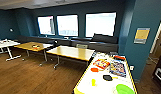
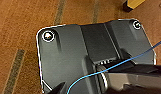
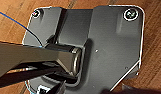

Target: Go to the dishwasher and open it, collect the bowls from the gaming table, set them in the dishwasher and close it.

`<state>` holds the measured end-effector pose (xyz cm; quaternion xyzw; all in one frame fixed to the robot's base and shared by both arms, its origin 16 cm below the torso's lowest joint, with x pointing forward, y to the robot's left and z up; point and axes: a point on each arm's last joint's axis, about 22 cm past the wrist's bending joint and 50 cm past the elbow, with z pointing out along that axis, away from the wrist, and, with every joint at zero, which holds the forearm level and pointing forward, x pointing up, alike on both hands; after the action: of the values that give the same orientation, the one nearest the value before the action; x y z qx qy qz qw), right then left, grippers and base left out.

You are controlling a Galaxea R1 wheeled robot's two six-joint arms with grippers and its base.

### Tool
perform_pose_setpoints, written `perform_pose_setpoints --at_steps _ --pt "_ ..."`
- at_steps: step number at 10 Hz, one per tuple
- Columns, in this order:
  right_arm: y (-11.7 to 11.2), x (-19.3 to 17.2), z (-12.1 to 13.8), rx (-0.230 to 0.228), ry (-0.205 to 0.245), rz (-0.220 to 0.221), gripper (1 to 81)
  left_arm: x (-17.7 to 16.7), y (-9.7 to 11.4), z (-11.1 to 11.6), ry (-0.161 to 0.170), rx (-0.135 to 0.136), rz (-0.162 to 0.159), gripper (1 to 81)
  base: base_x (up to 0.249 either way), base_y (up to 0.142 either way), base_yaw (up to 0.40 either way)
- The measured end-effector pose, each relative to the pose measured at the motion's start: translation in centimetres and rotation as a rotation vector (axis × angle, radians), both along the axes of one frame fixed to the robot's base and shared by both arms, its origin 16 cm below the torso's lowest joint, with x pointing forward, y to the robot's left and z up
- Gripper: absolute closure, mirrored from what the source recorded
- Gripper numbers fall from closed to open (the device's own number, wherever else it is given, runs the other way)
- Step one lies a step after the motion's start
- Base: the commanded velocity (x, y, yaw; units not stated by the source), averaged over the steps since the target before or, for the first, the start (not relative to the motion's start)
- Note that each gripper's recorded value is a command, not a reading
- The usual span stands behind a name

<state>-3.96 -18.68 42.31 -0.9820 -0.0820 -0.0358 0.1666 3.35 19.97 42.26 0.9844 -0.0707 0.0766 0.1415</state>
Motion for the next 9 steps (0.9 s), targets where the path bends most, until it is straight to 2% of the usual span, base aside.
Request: perform_pose_setpoints --at_steps 2,6,9 --pt "0.42 -0.02 0.03 0.005 0.001 0.001 1.0 0.02 0.5 -0.03 -0.001 0.006 0.001 1.0 0.0 0.0 0.0" --pt "0.07 0.0 0.01 0.001 0.0 0.001 1.0 0.0 -0.06 0.01 0.0 -0.001 0.0 1.0 0.0 0.0 0.0" --pt "-0.06 0.0 -0.01 -0.001 0.0 0.001 1.0 0.0 0.23 -0.02 0.0 0.003 0.0 1.0 0.0 0.0 -0.044"
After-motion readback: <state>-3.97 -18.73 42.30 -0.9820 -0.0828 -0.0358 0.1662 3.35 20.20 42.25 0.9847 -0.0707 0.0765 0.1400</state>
